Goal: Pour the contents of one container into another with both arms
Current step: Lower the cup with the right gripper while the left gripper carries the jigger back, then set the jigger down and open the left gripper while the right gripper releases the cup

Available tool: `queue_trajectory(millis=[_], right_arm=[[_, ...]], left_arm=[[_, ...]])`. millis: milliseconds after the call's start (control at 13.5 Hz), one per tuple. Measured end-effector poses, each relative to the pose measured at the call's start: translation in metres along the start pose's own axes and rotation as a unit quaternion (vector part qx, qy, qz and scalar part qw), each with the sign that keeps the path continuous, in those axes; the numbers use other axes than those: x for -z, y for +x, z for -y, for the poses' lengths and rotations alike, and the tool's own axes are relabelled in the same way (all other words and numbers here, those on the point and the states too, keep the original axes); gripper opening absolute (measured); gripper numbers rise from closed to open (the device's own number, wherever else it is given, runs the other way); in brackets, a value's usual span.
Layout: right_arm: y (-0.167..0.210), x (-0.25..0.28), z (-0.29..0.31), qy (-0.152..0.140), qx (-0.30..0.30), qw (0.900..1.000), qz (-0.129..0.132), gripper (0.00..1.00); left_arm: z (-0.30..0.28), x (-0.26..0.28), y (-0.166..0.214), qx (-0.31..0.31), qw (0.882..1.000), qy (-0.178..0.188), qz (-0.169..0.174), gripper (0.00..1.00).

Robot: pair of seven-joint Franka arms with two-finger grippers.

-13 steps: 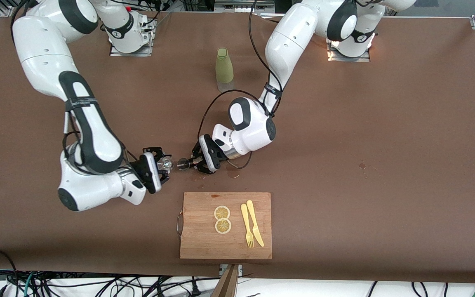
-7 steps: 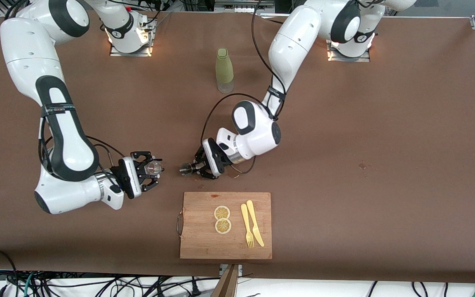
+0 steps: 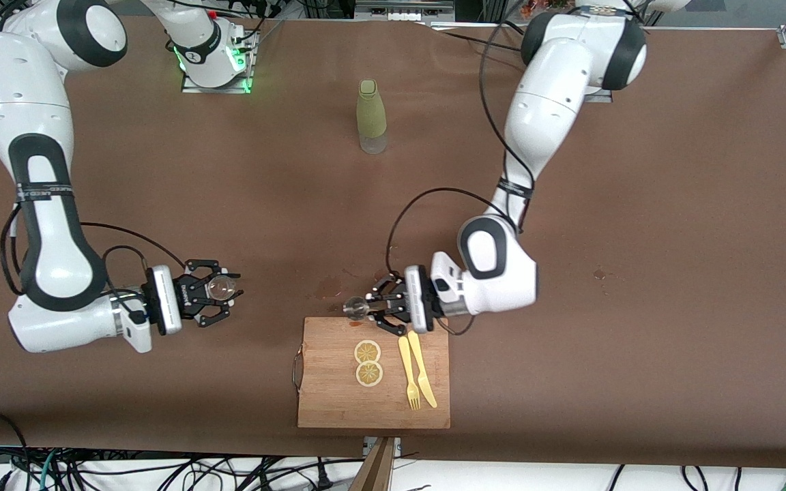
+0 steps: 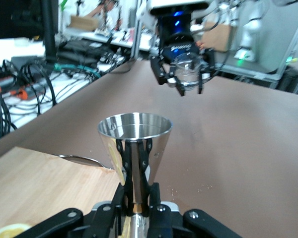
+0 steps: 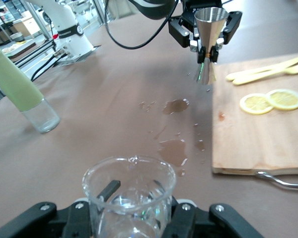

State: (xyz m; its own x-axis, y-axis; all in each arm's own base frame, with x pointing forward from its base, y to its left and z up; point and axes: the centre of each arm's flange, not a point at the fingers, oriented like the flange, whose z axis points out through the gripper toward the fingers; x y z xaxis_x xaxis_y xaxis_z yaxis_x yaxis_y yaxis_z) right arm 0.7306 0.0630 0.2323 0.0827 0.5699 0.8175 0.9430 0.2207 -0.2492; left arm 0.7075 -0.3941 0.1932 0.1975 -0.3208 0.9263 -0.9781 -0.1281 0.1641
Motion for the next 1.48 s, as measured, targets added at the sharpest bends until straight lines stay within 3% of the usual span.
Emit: queue_trajectory(millis=[371,593,816,1113,1483], right_arm=[[-0.07,0.018,0.01,-0.055,0.032,0.997,-0.046,0.38],[-0.122,0.019,0.021,-0.088,0.048,0.991,-0.086,0.38],[-0.157,0.015,0.028,-0.104,0.064,0.988,-0.098,0.38],[-0.182,0.012,0.034,-0.126,0.068,0.982,-0.119,0.38],[-0.199,0.001,0.038,-0.133,0.066,0.98,-0.134,0.39]], left_arm=[[0.022,0.111,-0.041,-0.066,0.99,-0.12,-0.037,0.22],[0.022,0.183,-0.067,-0.096,0.978,-0.183,-0.033,0.22],[0.021,0.254,-0.1,-0.119,0.965,-0.235,-0.019,0.22],[0.014,0.335,-0.152,-0.146,0.951,-0.271,-0.011,0.22],[0.001,0.378,-0.201,-0.175,0.939,-0.297,-0.014,0.22]])
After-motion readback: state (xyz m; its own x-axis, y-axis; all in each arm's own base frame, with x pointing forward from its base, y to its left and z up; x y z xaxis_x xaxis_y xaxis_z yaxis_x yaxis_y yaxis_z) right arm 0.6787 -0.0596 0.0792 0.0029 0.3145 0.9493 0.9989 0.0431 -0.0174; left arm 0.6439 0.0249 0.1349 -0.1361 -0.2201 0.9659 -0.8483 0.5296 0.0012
